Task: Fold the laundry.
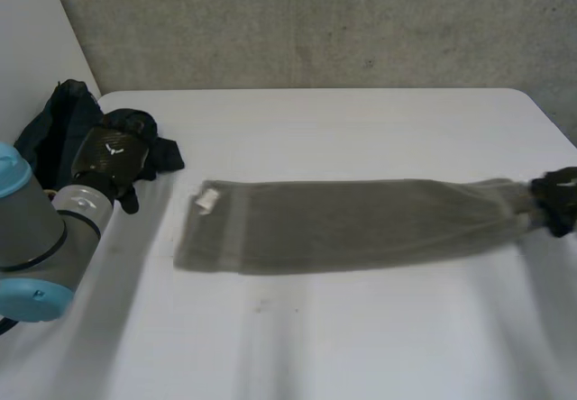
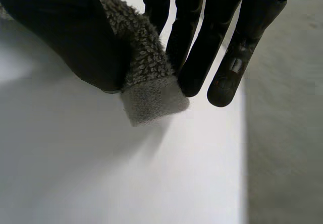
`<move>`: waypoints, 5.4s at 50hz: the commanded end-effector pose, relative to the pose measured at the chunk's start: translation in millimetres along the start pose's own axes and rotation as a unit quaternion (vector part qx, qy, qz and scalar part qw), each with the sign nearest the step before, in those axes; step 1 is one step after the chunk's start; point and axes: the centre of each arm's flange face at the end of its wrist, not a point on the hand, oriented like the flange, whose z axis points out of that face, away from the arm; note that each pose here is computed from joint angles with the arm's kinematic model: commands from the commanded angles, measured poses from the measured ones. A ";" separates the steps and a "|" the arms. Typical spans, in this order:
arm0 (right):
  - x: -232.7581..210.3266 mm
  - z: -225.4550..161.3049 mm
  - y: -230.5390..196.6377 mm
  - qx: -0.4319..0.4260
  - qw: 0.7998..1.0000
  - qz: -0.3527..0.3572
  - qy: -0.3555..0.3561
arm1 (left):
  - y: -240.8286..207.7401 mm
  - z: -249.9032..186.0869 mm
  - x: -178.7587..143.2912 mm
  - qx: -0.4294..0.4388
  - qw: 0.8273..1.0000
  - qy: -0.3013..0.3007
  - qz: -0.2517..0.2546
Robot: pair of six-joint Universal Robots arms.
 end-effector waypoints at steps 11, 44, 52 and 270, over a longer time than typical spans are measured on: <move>21.4 -4.1 -73.5 0.121 0.980 -0.144 0.059 | -14.7 -20.7 -0.7 0.013 1.000 0.001 -0.012; -142.8 -91.2 -113.8 0.175 0.966 0.023 -0.190 | -78.1 -17.8 118.7 0.112 0.979 0.145 -0.089; -120.7 -100.1 -74.1 0.108 0.968 0.087 -0.211 | -66.5 -17.2 156.0 0.090 0.975 0.186 -0.085; -50.7 120.9 -104.8 0.106 0.938 0.319 -0.086 | -143.0 -55.8 38.2 0.056 0.932 0.242 -0.263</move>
